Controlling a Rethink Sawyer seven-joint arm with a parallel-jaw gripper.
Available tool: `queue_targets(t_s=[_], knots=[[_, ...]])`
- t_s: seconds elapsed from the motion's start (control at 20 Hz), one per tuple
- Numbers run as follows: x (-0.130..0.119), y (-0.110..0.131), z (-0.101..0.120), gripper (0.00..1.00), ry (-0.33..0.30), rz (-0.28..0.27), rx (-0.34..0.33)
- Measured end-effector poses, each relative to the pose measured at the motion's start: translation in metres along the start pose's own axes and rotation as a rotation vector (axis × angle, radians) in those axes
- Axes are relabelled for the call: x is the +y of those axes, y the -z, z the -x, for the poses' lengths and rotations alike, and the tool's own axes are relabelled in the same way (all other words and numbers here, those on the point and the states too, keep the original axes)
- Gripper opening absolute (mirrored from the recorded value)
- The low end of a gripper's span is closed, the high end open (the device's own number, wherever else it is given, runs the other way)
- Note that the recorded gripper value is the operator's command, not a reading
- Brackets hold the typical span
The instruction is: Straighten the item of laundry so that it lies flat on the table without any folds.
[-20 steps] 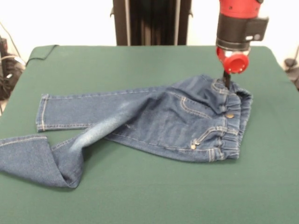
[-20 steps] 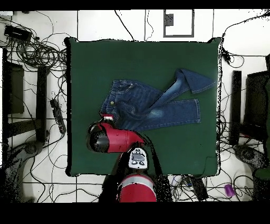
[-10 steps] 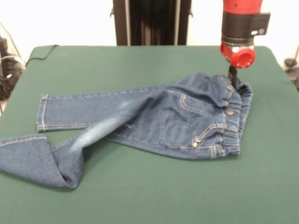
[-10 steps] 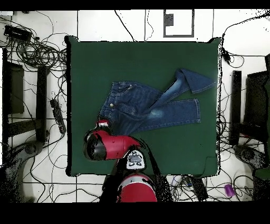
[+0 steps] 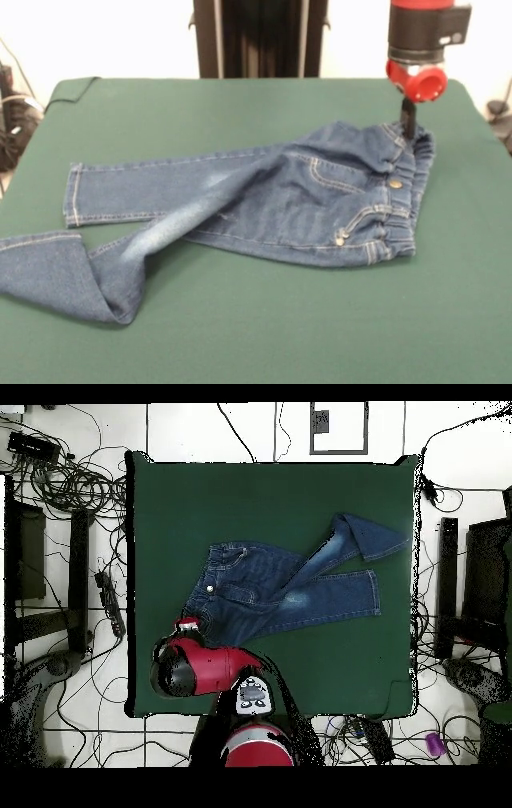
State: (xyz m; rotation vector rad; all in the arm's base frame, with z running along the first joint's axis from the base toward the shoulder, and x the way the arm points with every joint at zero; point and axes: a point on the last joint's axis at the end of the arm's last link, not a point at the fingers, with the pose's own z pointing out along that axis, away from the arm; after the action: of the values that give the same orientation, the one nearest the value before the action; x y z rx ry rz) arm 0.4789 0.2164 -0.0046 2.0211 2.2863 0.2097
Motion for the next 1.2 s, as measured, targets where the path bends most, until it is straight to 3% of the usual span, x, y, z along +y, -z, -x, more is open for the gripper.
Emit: queue_targets(t_s=[0.45,0.9,1.2], knots=[[-0.007,0.007,-0.020,0.00,0.033,0.001,0.008],[-0.028,-0.003,-0.057,0.00,0.064,-0.032,0.015],[-0.034,-0.007,-0.068,0.00,0.060,-0.045,0.015]])
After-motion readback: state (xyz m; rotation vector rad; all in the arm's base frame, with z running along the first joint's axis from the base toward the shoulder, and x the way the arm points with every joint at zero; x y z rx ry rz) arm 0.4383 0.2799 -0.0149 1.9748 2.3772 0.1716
